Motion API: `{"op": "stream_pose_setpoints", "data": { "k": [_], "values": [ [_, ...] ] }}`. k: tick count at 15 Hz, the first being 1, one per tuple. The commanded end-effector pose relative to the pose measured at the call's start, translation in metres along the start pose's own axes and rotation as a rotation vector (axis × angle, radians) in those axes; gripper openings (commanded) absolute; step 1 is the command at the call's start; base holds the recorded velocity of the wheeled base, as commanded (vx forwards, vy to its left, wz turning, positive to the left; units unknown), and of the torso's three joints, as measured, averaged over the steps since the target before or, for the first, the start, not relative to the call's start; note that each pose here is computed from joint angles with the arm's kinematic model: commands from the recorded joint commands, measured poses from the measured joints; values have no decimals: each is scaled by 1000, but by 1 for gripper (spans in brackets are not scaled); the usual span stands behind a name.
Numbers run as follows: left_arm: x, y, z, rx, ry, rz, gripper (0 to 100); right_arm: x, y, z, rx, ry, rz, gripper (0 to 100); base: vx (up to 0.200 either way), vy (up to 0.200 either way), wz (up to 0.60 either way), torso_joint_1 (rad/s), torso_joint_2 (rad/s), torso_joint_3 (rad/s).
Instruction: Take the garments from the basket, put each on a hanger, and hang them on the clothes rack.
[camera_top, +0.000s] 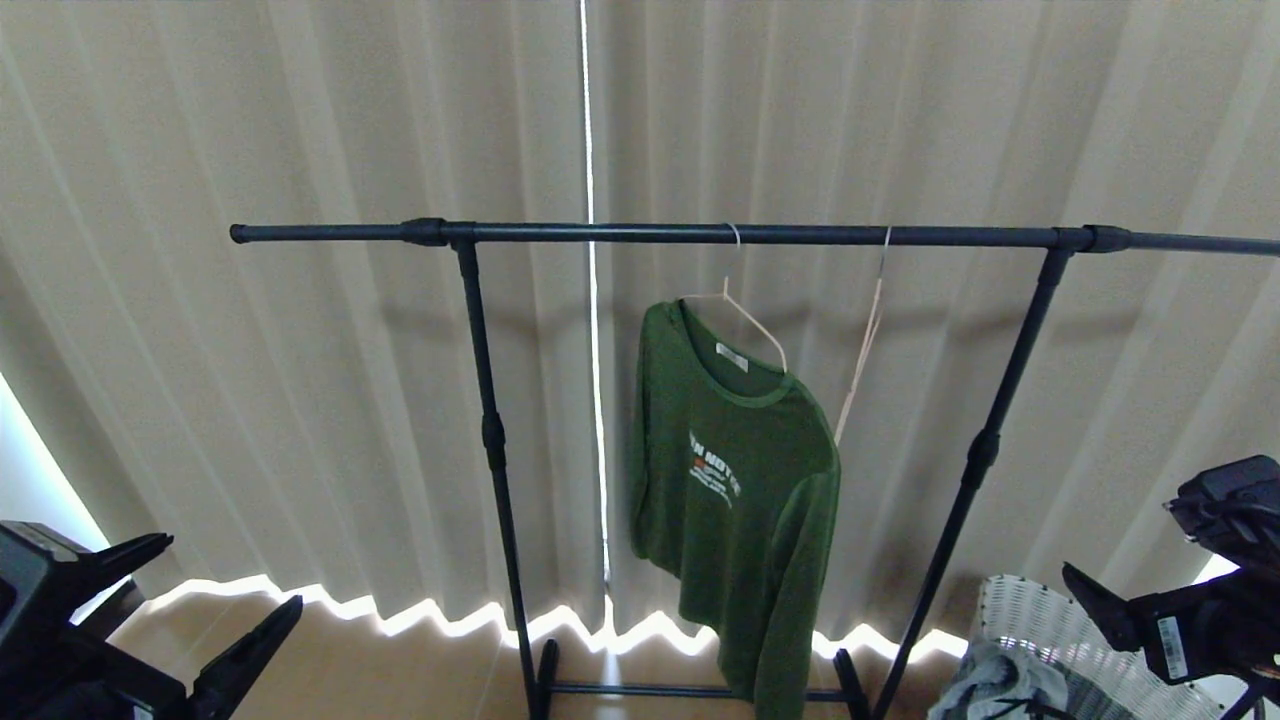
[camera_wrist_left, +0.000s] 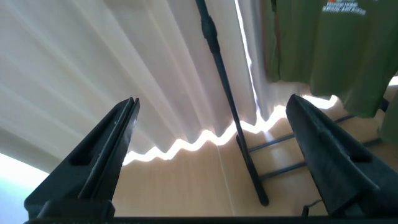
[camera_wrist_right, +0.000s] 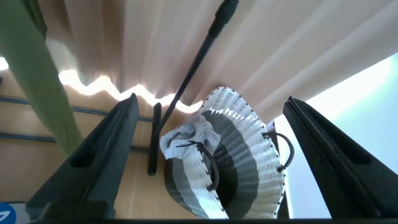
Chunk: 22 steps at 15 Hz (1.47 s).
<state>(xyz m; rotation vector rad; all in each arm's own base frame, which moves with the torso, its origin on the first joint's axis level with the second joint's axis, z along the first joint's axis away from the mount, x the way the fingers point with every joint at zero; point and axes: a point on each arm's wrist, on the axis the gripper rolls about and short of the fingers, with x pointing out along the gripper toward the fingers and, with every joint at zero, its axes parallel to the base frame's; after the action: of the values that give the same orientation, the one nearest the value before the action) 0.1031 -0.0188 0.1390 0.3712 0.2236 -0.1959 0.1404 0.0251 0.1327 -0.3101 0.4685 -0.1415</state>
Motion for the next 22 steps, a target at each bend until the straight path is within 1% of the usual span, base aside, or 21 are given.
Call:
{"op": "stream_pose_setpoints", "data": {
  "k": [1, 6, 10, 12, 17, 20, 22],
  "values": [
    [1, 0, -1, 0, 8, -2, 100, 1, 2, -8, -8, 13, 3, 100, 0, 0, 0, 0, 0, 0],
    [0, -1, -3, 7, 13, -3, 100, 0, 1, -10, -35, 11, -3, 100, 0, 0, 0, -31, 67, 34],
    [0, 0, -3, 4, 16, 11, 100, -1, 2, -13, -43, 19, -5, 100, 0, 0, 0, -209, 452, 232],
    [-1, 2, -3, 1, 16, 22, 100, -1, 2, -15, -70, 24, -4, 100, 0, 0, 0, -227, 496, 263],
    [-2, 1, -5, 11, 16, 17, 100, -1, 2, -18, -75, 34, -3, 100, 0, 0, 0, -221, 489, 260],
    [-8, -1, -8, 30, -2, 14, 100, -2, 2, -21, -87, 43, -1, 100, 0, 0, 0, -209, 470, 259],
    [-9, -1, -7, 30, -10, 18, 100, -1, 2, -21, -89, 47, 0, 100, 0, 0, 0, -200, 461, 261]
  ]
}}
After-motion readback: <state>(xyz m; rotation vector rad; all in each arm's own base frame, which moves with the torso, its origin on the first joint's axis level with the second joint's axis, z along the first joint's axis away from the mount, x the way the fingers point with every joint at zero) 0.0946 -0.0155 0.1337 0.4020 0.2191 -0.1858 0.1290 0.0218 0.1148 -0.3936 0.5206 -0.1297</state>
